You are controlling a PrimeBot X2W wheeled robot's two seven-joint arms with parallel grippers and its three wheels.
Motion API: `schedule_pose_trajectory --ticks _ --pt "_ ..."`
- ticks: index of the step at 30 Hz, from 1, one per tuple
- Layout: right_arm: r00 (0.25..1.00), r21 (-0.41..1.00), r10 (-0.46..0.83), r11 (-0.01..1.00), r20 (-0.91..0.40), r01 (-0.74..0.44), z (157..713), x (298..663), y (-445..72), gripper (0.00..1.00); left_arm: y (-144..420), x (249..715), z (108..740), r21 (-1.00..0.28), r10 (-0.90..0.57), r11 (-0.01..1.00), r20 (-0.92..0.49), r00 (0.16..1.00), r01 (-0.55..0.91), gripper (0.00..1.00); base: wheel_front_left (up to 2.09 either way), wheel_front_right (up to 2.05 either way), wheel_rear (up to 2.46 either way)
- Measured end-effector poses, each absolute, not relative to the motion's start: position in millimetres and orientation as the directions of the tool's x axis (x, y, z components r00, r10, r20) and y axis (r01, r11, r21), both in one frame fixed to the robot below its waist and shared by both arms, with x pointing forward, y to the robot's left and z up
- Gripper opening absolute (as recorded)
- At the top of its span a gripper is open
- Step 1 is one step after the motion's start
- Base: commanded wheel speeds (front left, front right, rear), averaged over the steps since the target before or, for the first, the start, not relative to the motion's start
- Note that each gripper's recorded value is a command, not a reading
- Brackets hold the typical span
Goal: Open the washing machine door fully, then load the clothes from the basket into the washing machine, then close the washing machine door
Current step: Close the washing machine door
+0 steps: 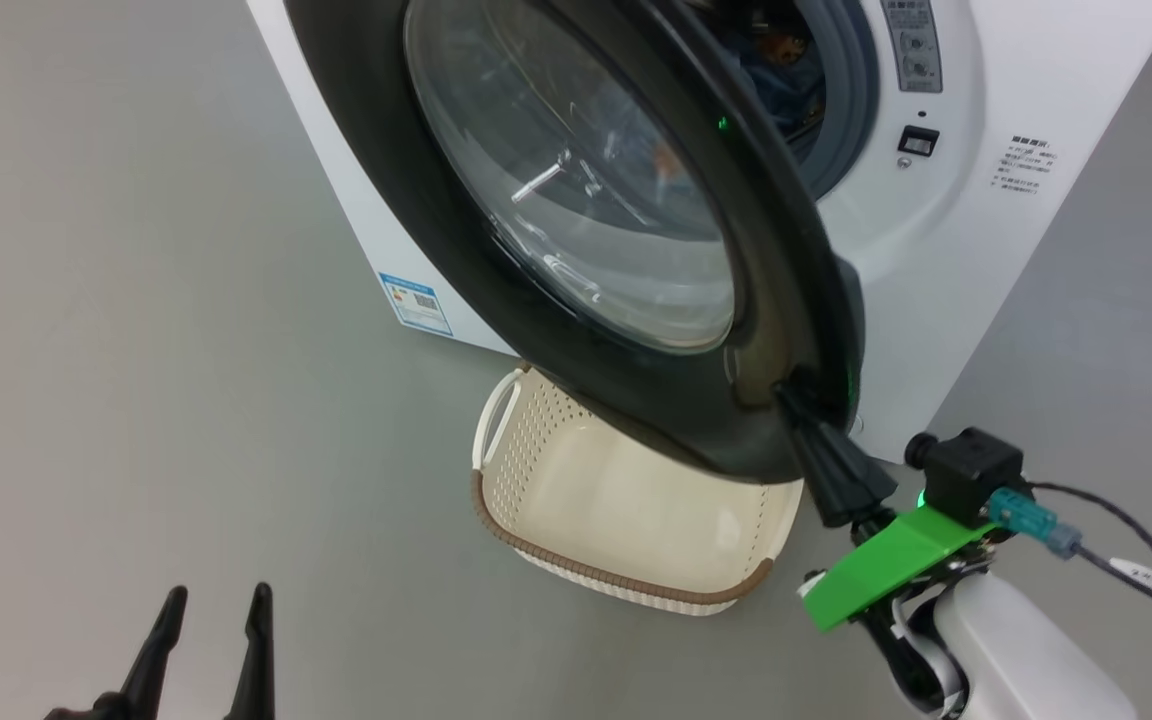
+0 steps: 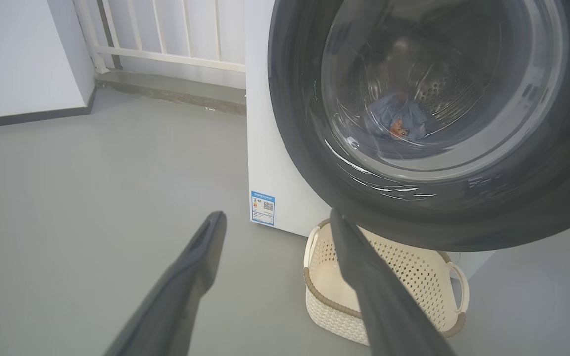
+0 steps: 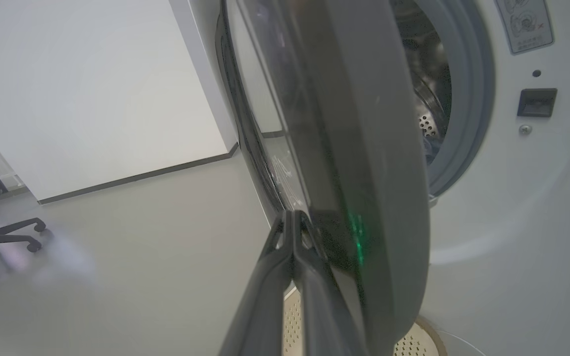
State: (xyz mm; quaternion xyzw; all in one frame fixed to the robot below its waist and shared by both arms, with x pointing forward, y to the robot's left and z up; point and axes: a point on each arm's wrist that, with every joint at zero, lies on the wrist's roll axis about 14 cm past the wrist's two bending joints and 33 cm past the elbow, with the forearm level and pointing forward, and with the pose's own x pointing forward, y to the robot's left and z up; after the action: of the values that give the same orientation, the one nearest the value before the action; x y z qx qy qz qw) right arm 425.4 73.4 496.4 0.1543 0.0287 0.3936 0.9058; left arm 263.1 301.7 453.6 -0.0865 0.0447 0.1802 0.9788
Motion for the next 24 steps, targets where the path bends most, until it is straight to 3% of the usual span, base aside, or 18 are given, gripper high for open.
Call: schedule_pose_trajectory --ticks 24 --pt "0.774 0.283 0.618 0.725 0.134 -0.628 504 519 52 0.0 293 308 454 -0.149 0.302 0.936 -0.124 0.945 -0.318 1.0 0.0 0.0 0.0"
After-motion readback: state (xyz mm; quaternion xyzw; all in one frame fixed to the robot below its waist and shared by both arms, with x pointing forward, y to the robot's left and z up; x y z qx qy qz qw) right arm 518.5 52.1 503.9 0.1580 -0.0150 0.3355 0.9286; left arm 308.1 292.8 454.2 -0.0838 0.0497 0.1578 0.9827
